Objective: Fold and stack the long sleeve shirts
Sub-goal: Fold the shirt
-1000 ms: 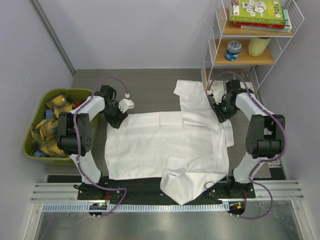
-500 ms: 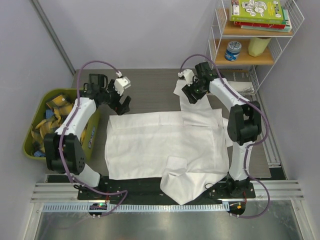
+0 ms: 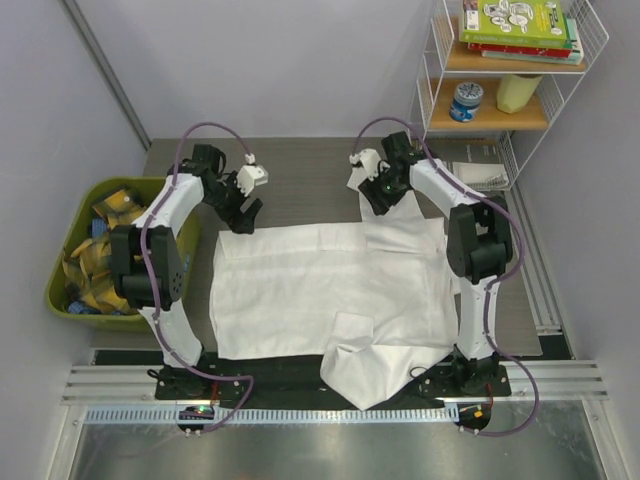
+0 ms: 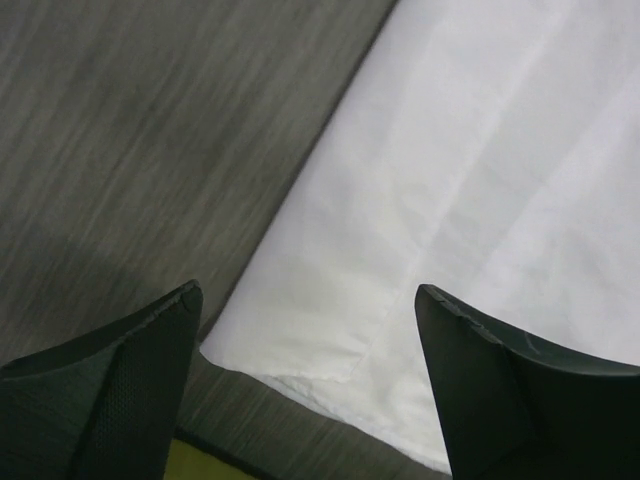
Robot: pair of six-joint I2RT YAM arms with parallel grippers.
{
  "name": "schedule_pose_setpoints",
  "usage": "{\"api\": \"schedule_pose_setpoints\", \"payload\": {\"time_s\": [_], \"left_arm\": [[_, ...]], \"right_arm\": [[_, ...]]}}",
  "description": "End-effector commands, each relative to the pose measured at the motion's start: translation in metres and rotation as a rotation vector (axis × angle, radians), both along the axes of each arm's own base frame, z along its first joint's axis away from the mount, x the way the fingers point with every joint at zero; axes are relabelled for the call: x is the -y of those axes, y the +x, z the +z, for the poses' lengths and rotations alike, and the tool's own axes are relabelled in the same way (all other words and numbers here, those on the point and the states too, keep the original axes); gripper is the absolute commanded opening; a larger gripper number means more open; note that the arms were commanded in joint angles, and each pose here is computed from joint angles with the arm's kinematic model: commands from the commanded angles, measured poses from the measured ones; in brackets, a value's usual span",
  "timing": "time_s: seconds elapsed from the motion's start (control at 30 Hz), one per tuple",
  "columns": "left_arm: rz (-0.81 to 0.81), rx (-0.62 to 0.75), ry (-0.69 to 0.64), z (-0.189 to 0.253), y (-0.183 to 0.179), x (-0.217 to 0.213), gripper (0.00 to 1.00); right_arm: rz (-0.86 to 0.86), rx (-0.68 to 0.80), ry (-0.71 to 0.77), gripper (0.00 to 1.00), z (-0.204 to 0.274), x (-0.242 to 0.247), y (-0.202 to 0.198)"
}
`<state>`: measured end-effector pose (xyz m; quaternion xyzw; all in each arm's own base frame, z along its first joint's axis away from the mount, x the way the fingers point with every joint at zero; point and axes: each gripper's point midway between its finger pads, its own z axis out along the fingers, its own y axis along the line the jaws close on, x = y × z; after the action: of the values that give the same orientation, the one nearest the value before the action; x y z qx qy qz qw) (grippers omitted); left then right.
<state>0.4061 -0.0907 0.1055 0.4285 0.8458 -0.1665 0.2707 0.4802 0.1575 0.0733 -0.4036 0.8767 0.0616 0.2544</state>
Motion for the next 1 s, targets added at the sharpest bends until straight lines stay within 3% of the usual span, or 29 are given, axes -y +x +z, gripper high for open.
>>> {"api": "schedule_pose_setpoints", "payload": {"time_s": [0.0,0.17,0.33,0.73,0.9,0.97], "left_arm": [[-0.193,-0.099,0.112,-0.016,-0.043,-0.016,0.81],[-0.281,-0.131,0.195,-0.036,-0.07,-0.03,0.7],[-0.297,-0.159,0.275,-0.054,-0.073,-0.043,0.56],[-0.319,-0.147,0.427,-0.084,-0.06,-0.066,0.56],[-0.318,-0.143,0.441,-0.092,-0.058,-0.068,0.54],[-0.318,-0.142,0.447,-0.092,-0.058,-0.069,0.5]], "right_arm": [[0.129,-0.056,0.011,0.57,0.031,0.009,-0.077],[0.171,-0.093,-0.06,0.53,0.024,0.024,-0.121],[0.179,-0.123,-0.101,0.52,0.008,0.029,-0.132],[0.151,-0.125,-0.202,0.52,-0.033,0.041,-0.13],[0.132,-0.114,-0.226,0.43,-0.039,0.044,-0.126],[0.123,-0.102,-0.238,0.32,-0.041,0.046,-0.123]]}}
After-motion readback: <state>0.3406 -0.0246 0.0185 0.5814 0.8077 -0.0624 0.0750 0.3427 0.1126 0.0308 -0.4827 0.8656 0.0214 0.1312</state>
